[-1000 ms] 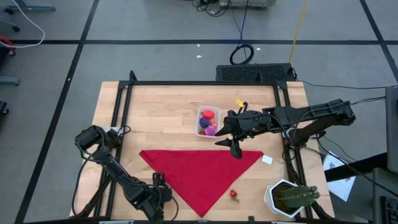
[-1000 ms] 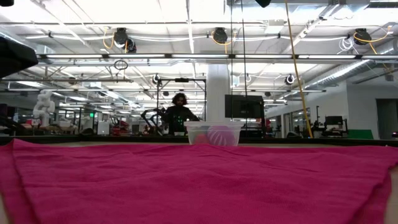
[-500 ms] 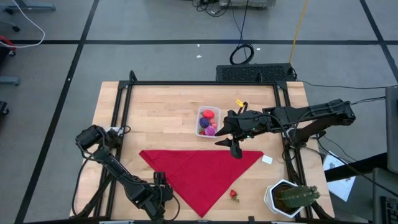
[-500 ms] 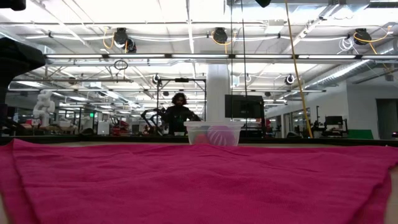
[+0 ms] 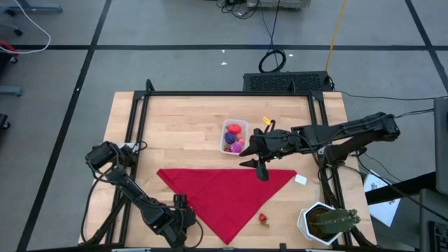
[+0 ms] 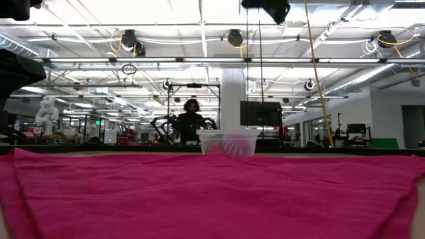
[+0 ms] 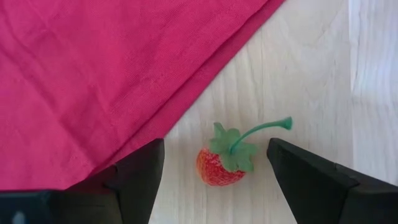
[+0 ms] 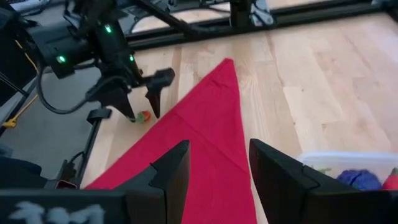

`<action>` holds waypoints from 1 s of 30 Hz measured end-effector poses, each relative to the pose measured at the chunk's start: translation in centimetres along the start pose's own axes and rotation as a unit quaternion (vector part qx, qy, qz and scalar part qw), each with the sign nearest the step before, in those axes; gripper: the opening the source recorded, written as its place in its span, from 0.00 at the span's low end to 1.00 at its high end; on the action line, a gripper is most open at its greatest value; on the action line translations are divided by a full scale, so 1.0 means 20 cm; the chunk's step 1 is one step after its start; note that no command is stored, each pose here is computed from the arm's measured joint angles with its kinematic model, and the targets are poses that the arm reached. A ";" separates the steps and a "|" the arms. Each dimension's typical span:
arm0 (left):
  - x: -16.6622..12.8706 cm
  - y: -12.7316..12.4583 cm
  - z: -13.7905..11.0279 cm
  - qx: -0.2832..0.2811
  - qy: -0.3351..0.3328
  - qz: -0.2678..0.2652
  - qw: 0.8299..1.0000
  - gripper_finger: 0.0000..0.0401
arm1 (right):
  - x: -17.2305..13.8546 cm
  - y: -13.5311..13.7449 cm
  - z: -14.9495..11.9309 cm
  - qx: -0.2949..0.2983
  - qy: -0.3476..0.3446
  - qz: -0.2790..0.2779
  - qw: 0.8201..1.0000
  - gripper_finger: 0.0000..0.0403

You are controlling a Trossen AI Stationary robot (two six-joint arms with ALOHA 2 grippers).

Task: Pick and placing Produce into tupperware
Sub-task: Put the left red strawberry into the transparent bin

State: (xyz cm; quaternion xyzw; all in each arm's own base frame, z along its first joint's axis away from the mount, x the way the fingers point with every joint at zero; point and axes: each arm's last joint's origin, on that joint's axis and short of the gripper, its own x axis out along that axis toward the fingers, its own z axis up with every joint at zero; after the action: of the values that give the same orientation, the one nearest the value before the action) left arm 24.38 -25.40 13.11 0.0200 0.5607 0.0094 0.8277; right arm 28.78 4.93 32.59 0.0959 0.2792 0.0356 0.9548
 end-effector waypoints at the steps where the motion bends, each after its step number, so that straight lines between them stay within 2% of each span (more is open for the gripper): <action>1: 0.00 0.00 0.00 -0.001 0.003 -0.001 1.000 0.74 | 0.01 0.00 -0.02 0.004 0.002 0.000 1.000 0.39; 11: 0.01 0.01 -0.02 -0.018 0.030 -0.008 0.999 0.73 | 0.03 -0.01 -0.05 0.016 0.005 -0.001 1.000 0.39; 21: 0.01 0.00 -0.02 -0.016 0.033 -0.017 0.999 0.47 | 0.02 -0.01 -0.04 0.016 -0.008 0.004 1.000 0.39; 30: 0.01 0.00 -0.02 -0.016 0.032 -0.018 0.999 0.33 | 0.02 -0.01 -0.04 0.016 -0.008 0.004 1.000 0.39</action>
State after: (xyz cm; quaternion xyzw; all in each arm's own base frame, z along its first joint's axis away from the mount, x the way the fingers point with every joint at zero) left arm 24.11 -25.45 12.87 -0.0035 0.5871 0.0038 0.8095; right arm 28.79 4.95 31.71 0.1126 0.2715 0.0342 0.9552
